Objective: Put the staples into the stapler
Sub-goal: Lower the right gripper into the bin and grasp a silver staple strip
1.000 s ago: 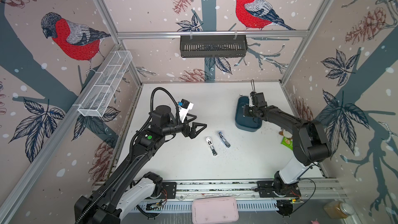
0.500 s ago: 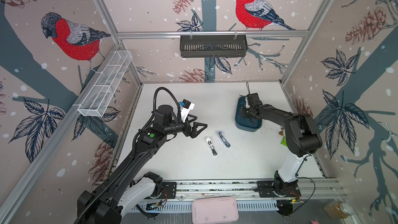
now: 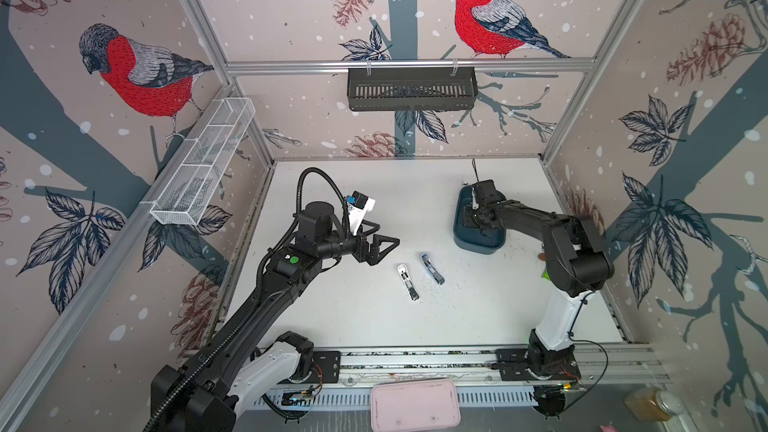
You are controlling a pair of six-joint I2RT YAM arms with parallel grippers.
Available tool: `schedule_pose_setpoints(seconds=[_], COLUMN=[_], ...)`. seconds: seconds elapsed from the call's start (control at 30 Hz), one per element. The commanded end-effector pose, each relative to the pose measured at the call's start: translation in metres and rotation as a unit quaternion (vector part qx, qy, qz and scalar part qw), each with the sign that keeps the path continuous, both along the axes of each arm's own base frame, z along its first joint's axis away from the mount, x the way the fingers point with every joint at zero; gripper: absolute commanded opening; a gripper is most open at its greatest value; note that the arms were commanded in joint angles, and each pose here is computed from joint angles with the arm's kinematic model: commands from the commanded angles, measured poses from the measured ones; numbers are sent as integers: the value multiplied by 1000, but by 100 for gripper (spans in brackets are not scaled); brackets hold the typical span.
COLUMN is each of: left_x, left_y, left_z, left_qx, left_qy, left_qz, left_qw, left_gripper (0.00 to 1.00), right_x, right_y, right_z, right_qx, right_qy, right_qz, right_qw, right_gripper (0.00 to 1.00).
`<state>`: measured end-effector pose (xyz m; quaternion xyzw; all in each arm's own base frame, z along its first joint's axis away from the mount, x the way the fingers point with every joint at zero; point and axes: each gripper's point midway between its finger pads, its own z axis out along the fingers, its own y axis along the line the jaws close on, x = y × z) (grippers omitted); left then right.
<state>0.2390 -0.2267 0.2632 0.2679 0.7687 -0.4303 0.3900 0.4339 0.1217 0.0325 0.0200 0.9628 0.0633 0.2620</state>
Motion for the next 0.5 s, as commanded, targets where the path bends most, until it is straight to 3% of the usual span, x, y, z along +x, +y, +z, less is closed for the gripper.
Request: schedule_pose_setpoints(seconds=[0.0, 0.47], left_x=[0, 1], left_y=[-1, 0], left_z=[8, 8], left_qx=[-6, -8], left_qy=[-19, -19], left_qz=[-9, -9], left_qw=[1000, 1000], left_gripper=[97, 97], right_x=[0, 4], right_y=[0, -1], right_z=[-2, -11], right_qx=[-2, -32], right_qy=[6, 9], right_qz=[-8, -12], right_qw=[1000, 999], right_gripper=[30, 24])
